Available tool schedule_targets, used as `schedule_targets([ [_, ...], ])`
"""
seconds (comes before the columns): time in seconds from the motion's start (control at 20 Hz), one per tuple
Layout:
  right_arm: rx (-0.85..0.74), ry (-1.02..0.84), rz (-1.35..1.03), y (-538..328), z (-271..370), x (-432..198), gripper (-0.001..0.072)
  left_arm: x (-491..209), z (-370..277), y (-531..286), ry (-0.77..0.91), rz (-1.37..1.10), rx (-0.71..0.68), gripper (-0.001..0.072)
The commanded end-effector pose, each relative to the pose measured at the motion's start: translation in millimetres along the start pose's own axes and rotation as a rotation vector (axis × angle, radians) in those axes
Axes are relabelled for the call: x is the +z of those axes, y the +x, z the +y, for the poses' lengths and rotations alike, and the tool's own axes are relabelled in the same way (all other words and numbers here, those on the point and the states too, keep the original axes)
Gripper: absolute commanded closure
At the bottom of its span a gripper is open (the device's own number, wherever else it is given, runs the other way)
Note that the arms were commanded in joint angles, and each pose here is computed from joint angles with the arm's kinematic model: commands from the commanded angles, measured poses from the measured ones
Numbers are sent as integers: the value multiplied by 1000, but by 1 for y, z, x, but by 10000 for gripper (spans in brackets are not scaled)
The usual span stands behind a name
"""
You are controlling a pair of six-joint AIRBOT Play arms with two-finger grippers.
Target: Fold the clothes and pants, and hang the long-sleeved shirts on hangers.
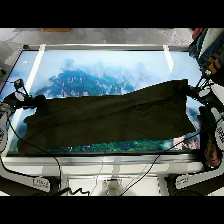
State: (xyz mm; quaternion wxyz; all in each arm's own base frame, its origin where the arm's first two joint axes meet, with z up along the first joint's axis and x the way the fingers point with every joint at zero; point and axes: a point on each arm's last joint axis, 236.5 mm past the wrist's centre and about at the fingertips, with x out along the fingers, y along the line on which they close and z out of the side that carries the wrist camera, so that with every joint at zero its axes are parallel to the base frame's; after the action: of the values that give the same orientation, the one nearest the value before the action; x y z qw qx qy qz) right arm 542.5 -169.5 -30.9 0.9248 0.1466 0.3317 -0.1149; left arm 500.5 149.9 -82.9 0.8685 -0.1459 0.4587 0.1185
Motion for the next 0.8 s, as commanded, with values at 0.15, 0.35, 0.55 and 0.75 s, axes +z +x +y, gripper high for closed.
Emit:
schedule_targets([
  [0.15,6,-1,12,0,2,-3,676,26,-6,7,17,-119,3,698],
  [0.35,1,-2,2,0,0,0,676,64,-11,-5,29,-234,3,697],
  [0.55,-17,-2,-42,0,-4,10,676,107,-10,-22,27,-390,13,698],
  [0.75,-31,-1,-80,-1,-7,19,676,128,-8,-33,24,-493,23,698],
])
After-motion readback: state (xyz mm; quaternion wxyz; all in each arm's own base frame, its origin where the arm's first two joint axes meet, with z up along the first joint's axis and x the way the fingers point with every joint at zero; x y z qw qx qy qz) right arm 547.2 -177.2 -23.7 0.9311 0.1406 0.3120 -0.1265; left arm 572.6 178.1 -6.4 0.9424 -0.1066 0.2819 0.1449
